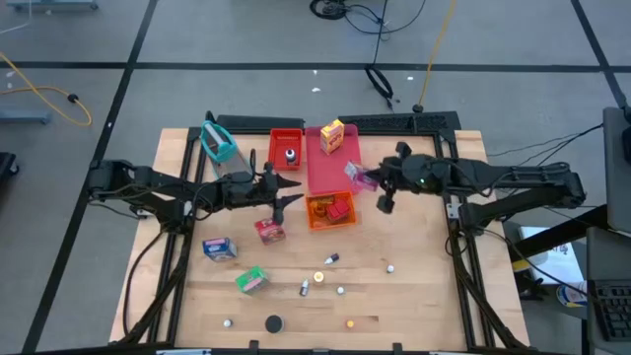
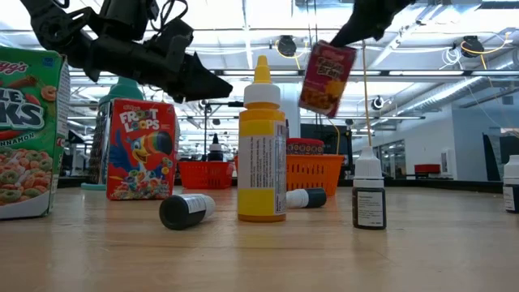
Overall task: Pick & Place Kitchen Items
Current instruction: Put the purple cereal box into the pink bin
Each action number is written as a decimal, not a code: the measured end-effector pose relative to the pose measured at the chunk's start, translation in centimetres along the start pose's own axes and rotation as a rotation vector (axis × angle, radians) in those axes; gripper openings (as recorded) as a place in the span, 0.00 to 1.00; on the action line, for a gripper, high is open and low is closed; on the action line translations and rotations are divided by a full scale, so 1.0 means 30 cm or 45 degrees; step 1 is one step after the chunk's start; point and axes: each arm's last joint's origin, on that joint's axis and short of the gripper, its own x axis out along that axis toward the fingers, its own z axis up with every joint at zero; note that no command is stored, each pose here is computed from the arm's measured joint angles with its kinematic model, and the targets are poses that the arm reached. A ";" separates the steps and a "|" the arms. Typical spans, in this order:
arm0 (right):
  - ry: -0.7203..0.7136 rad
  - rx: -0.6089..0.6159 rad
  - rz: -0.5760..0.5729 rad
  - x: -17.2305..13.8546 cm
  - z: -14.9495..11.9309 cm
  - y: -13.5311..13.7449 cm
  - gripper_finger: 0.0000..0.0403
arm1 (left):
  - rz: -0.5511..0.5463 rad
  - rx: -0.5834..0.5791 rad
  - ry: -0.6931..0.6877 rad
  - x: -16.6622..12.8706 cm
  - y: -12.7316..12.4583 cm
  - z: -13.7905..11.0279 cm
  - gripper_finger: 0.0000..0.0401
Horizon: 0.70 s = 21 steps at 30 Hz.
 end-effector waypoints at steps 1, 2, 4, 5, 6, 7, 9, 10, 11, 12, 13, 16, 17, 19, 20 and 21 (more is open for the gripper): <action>-0.023 0.016 -0.010 0.013 0.005 -0.005 0.00 | 0.020 0.000 0.002 0.000 0.002 0.000 0.41; -0.040 0.028 -0.020 0.025 0.007 -0.010 0.00 | 0.028 0.001 0.003 0.000 0.002 0.000 0.41; -0.055 0.055 -0.020 0.050 0.002 -0.024 0.00 | 0.030 0.000 0.003 0.000 0.002 -0.001 0.41; -0.063 0.078 -0.016 0.064 -0.003 -0.031 0.00 | 0.029 0.001 0.006 0.000 0.002 -0.001 0.41; -0.069 0.105 -0.017 0.080 -0.010 -0.038 0.00 | 0.028 0.001 0.007 0.000 0.002 -0.002 0.41; -0.070 0.128 -0.031 0.094 -0.018 -0.045 0.00 | 0.027 0.001 0.007 0.000 0.002 -0.002 0.41; -0.074 0.165 -0.057 0.121 -0.034 -0.059 0.00 | 0.028 0.006 0.007 0.000 0.002 -0.002 0.41; -0.082 0.187 -0.070 0.133 -0.038 -0.066 0.00 | 0.028 0.007 0.007 0.000 0.002 -0.002 0.41; -0.086 0.214 -0.082 0.144 -0.046 -0.073 0.00 | 0.029 0.006 0.008 0.000 0.002 -0.002 0.41; -0.086 0.242 -0.092 0.156 -0.056 -0.078 0.00 | 0.029 0.004 0.007 0.000 0.002 -0.002 0.41; -0.086 0.267 -0.100 0.167 -0.067 -0.083 0.00 | 0.028 0.004 0.007 0.000 0.002 -0.002 0.41; -0.106 0.326 -0.115 0.203 -0.099 -0.088 0.00 | 0.028 0.014 0.007 0.000 0.002 -0.002 0.41; -0.107 0.344 -0.116 0.214 -0.112 -0.090 0.00 | 0.028 0.014 0.007 0.000 0.002 -0.002 0.41; -0.108 0.376 -0.102 0.232 -0.136 -0.094 0.00 | 0.028 0.022 0.008 0.000 0.002 -0.002 0.41; -0.102 0.391 -0.094 0.240 -0.150 -0.095 0.00 | 0.029 0.035 0.008 0.000 0.002 -0.002 0.41; -0.100 0.408 -0.085 0.247 -0.163 -0.097 0.00 | 0.029 0.047 0.008 0.000 0.002 -0.002 0.41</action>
